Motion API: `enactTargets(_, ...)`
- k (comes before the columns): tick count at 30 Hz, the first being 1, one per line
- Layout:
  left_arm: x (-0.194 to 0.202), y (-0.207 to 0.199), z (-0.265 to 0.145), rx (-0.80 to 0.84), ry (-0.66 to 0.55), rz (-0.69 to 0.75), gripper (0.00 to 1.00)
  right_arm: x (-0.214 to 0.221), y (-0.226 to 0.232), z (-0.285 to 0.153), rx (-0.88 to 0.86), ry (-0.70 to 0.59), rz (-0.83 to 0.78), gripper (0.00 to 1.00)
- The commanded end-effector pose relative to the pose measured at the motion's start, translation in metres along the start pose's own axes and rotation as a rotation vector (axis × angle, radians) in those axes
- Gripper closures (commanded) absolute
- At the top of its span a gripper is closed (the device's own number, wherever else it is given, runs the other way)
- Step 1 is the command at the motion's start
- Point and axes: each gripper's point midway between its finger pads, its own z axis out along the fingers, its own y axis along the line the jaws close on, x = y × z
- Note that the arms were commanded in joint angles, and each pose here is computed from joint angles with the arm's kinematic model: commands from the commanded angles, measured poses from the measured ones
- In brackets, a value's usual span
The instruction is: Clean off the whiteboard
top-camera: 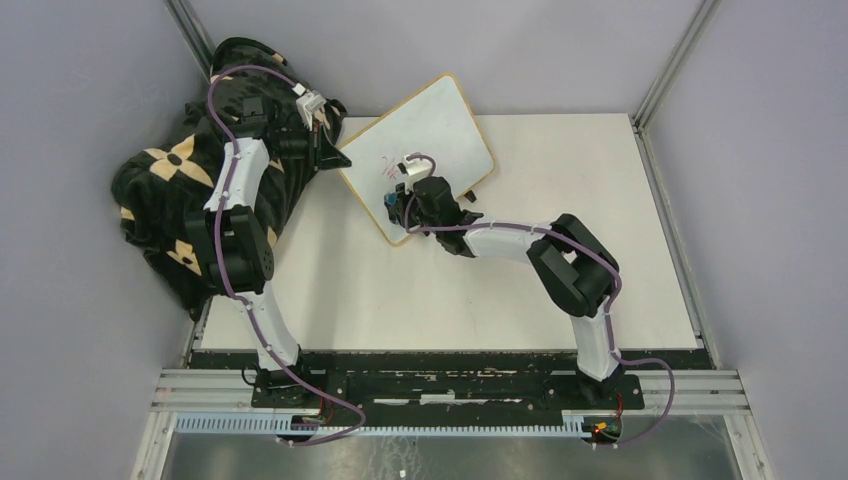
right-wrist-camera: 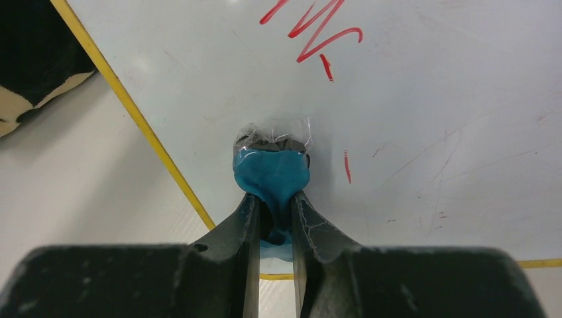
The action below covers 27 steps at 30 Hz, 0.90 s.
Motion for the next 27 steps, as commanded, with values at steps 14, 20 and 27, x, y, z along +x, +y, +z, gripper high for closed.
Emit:
enactTargets(14, 0.015, 0.003, 0.012, -0.013, 0.058, 0.027, 0.97, -0.048, -0.115, -0.008, 0.166, -0.068, 0.093, 0.99)
enactTargets(20, 0.018, 0.003, 0.012, -0.013, 0.062, 0.021, 0.97, -0.071, -0.047, 0.009, 0.043, -0.077, 0.040, 0.99)
enactTargets(27, 0.017, 0.002, 0.012, -0.009, 0.060, 0.023, 0.97, -0.085, 0.023, 0.023, -0.075, -0.073, -0.008, 0.99)
